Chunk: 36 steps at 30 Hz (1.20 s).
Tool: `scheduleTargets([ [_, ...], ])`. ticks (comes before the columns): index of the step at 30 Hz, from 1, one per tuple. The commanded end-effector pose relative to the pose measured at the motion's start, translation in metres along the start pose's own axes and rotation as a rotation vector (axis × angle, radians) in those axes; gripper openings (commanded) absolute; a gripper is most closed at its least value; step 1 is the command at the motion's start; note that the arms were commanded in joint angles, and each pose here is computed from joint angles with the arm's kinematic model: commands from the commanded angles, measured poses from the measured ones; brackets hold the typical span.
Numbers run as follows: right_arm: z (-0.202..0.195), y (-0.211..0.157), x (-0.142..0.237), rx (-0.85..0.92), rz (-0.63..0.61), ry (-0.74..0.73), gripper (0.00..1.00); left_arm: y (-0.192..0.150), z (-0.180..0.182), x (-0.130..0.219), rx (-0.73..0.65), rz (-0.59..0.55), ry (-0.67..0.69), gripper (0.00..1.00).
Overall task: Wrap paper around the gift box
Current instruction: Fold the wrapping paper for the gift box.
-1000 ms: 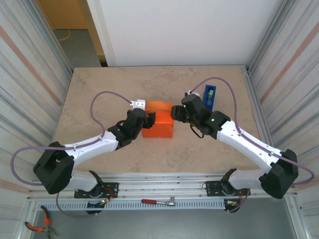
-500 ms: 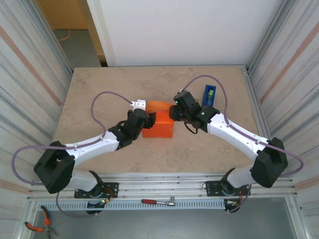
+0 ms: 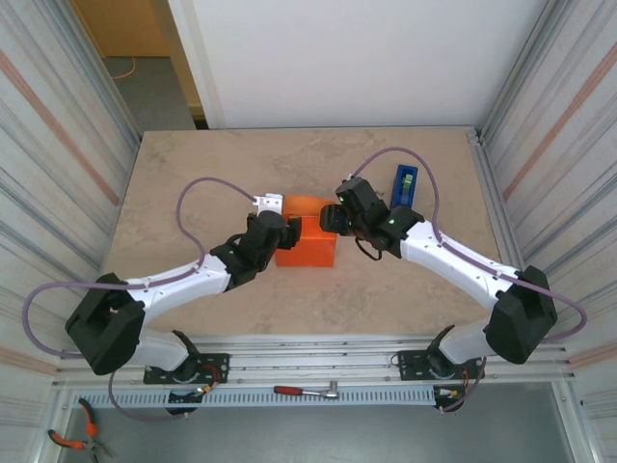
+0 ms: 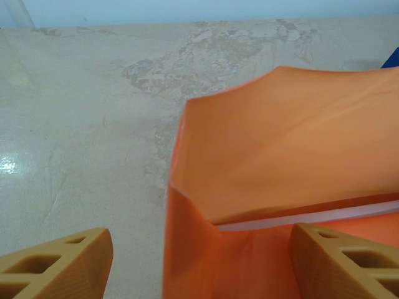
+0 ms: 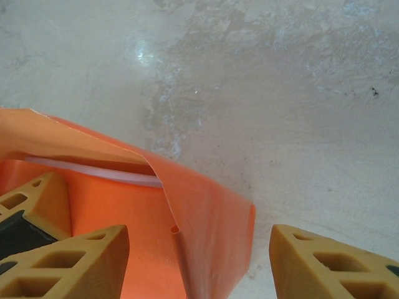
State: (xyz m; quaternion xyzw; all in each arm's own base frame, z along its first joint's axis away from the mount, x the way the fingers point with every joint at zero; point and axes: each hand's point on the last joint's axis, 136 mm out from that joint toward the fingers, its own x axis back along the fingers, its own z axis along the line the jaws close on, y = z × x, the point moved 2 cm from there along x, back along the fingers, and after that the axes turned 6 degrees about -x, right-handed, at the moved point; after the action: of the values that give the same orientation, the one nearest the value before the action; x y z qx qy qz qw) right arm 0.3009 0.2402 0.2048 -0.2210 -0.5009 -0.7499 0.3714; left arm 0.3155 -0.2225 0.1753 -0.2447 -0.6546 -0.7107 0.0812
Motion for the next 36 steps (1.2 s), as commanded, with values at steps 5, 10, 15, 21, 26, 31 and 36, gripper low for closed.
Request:
scheduleTargets([
  [5, -0.009, -0.012, -0.02, -0.027, 0.015, -0.041, 0.5, -0.02, 0.002, -0.003, -0.054, 0.069, 0.03, 0.75],
  [10, -0.025, -0.025, -0.03, -0.043, 0.036, -0.093, 0.45, -0.003, 0.0, 0.004, -0.048, 0.045, 0.008, 0.76],
  [15, -0.031, -0.032, -0.03, -0.051, 0.044, -0.108, 0.43, 0.031, 0.01, 0.022, 0.02, -0.018, -0.025, 0.79],
  [21, -0.032, -0.035, -0.03, -0.046, 0.044, -0.123, 0.42, 0.049, 0.028, 0.033, 0.08, -0.046, -0.029, 0.8],
  [26, -0.034, -0.038, -0.03, -0.046, 0.047, -0.13, 0.42, 0.047, 0.026, 0.04, 0.094, -0.064, -0.062, 0.79],
  [31, -0.033, -0.038, -0.03, -0.045, 0.046, -0.132, 0.43, 0.039, 0.02, 0.041, 0.093, -0.063, -0.088, 0.79],
  [36, -0.032, -0.038, -0.031, -0.044, 0.047, -0.131, 0.43, 0.025, 0.018, 0.03, 0.093, -0.018, -0.06, 0.68],
])
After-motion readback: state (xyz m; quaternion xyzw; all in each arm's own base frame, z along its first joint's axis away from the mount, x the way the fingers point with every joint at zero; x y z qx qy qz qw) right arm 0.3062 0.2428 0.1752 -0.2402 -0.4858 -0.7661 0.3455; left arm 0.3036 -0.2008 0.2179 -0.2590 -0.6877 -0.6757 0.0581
